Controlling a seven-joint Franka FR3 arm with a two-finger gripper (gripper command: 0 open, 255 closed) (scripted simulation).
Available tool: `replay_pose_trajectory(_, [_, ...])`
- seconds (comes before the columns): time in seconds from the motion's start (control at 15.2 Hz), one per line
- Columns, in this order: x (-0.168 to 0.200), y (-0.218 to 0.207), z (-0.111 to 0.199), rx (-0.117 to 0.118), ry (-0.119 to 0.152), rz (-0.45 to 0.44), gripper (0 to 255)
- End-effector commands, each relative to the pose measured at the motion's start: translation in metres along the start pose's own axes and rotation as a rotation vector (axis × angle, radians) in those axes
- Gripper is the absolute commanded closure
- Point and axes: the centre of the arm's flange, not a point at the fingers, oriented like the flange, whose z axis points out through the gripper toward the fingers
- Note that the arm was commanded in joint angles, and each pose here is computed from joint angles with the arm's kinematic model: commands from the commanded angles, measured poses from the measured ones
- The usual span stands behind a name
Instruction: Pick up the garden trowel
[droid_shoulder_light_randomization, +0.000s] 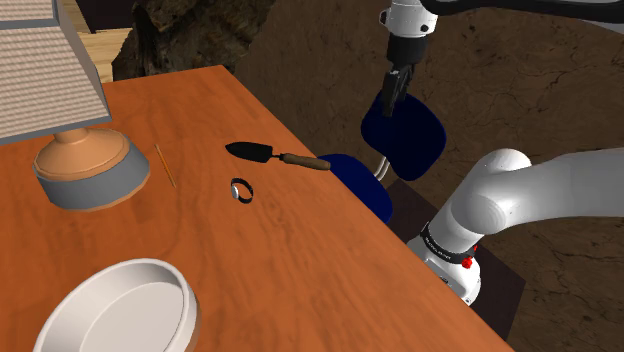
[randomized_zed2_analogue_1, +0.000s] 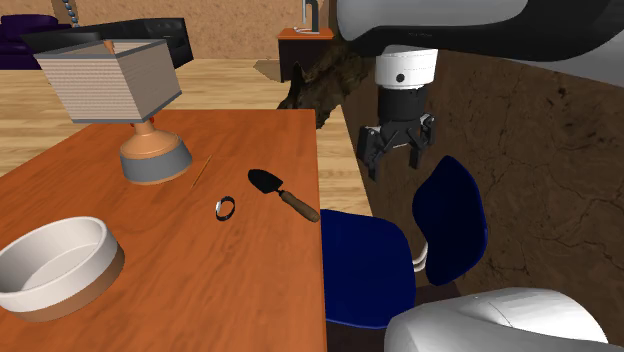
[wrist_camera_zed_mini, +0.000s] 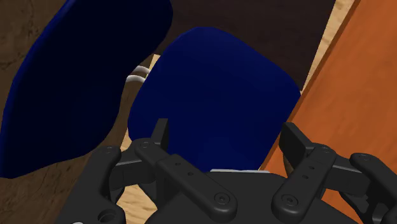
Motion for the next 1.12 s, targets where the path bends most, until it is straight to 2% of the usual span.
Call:
replay_pose_trajectory(0.0, [0.0,0.0,0.0,0.0,0.0,0.0,0])
replay_pose_trajectory(1.06, [0.147,-0.115,0.069,0.029,0.083,-0.111,0])
